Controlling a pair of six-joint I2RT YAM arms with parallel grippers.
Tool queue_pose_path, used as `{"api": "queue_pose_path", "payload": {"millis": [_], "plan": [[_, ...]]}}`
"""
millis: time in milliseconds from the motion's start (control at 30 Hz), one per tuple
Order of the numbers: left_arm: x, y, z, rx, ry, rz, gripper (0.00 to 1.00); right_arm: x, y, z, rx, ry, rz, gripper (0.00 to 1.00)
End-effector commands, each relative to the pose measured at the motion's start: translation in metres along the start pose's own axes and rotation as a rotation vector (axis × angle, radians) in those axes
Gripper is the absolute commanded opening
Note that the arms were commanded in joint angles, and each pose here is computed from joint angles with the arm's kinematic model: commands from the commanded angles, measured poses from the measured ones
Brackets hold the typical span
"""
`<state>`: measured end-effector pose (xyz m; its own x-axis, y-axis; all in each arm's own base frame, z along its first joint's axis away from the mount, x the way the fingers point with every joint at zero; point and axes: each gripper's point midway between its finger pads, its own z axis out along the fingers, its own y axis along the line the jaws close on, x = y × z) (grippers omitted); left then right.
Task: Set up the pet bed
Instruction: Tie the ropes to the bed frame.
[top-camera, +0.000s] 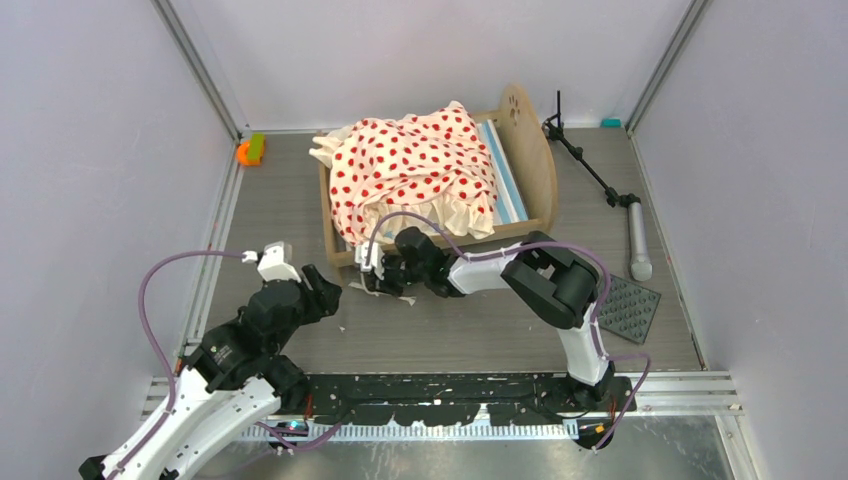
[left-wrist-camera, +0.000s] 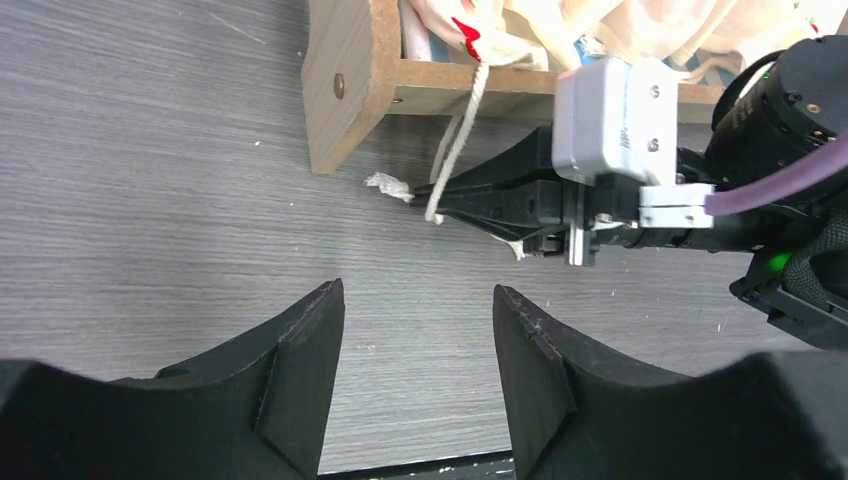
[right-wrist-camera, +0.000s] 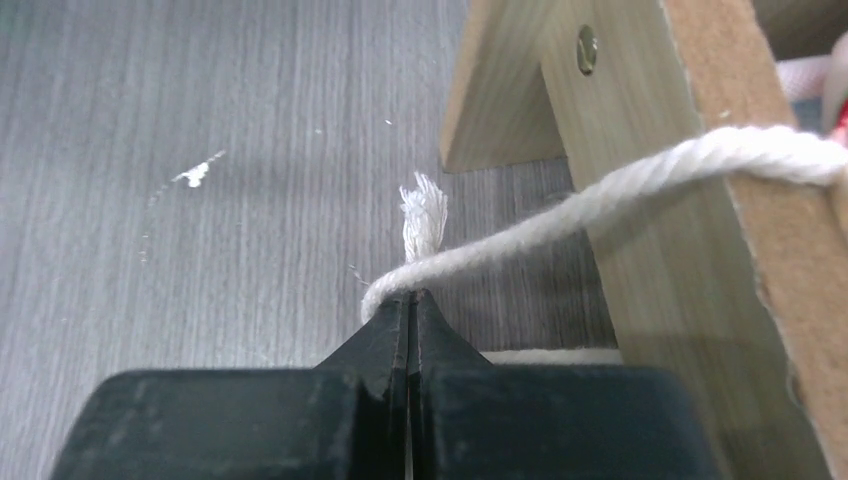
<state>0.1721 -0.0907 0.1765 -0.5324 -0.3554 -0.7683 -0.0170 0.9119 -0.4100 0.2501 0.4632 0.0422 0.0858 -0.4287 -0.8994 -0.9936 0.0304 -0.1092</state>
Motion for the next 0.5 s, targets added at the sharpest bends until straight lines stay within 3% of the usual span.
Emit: {"api": "queue_pose_path", "payload": {"millis": [0,200,467], "plan": [[0.0,0.004,0.007,-0.052,-0.015,-0.076,0.58,-0.065,-0.005,-0.016,-0.058,-0.192,-0.084,0.0],[0.005,0.004,0.024,-0.135,0.023,-0.096,0.62,-0.082,-0.014,-0.027,-0.054,-0.314,-0.034,0.0],[-0.013,0.016,0.03,-0.244,-0.068,-0.189,0.67,-0.086,-0.011,-0.028,-0.085,-0.35,-0.027,0.0]]}}
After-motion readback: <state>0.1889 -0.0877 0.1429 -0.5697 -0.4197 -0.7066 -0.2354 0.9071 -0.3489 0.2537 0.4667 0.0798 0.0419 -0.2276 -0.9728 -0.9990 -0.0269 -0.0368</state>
